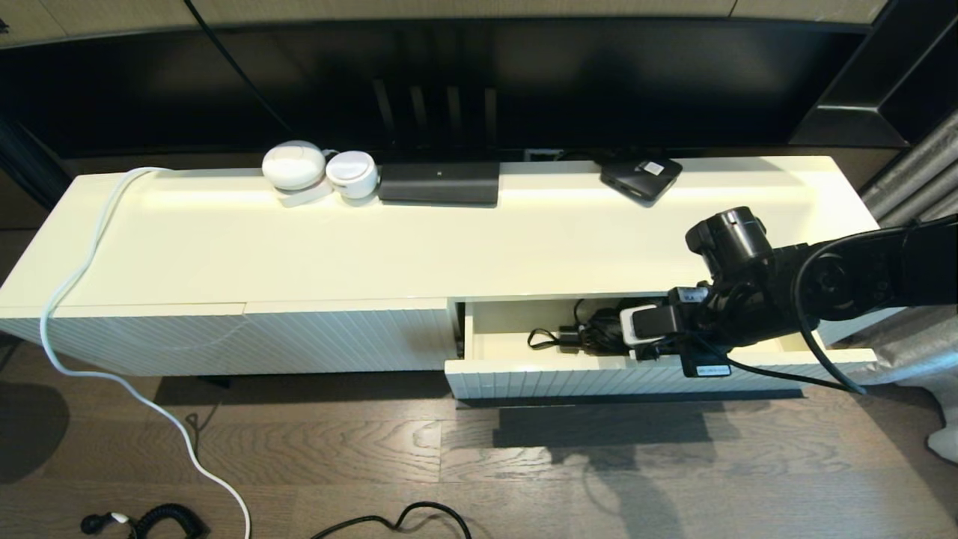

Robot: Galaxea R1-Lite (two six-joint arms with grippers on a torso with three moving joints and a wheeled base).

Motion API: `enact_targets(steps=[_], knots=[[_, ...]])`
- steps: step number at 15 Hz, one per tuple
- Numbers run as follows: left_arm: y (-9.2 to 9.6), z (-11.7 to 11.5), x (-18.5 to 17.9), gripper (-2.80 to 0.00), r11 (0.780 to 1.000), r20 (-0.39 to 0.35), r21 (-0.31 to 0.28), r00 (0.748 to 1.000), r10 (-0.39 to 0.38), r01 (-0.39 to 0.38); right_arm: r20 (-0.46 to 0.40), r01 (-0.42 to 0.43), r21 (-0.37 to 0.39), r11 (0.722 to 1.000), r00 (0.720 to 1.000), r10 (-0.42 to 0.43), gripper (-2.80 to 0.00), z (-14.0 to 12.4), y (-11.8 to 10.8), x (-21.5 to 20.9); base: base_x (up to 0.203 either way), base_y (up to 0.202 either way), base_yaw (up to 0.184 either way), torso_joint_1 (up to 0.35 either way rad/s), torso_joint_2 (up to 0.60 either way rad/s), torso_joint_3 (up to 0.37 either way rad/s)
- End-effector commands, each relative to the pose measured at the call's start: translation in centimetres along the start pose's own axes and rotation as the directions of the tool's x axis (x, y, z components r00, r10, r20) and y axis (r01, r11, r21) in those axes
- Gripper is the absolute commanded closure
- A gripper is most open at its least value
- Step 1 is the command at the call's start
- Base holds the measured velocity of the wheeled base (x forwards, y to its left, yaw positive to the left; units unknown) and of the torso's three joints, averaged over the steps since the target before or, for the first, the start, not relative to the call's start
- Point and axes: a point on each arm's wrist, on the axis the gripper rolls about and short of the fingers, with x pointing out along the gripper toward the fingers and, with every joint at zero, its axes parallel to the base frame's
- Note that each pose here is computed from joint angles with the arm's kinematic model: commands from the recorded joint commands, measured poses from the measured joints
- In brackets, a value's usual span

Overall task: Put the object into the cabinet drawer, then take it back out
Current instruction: Open the drawer

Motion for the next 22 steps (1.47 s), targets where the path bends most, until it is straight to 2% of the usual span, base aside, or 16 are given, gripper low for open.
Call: enact_targets(steps=[1, 19, 22], knots=[[0.0, 0.0, 0.0, -2.80, 1.000, 0.000, 0.000, 1.000, 0.000, 0.000, -0.002, -0.015, -0.010, 1.000, 1.000, 0.015, 0.00, -0.1, 0.5, -0.1, 0.000, 0.000, 0.000, 0.000, 0.00, 0.000], [0.0, 0.0, 0.0, -2.80, 1.000, 0.000, 0.000, 1.000, 0.002, -0.002, -0.026, -0.130, -0.009, 0.991, 0.991, 0.130, 0.00, -1.2, 5.2, -1.7, 0.000, 0.000, 0.000, 0.000, 0.00, 0.000], [0.0, 0.0, 0.0, -2.80, 1.000, 0.000, 0.000, 1.000, 0.000, 0.000, -0.028, -0.151, 0.020, 0.988, 0.988, 0.152, 0.00, -1.2, 6.0, -1.8, 0.000, 0.000, 0.000, 0.000, 0.00, 0.000]])
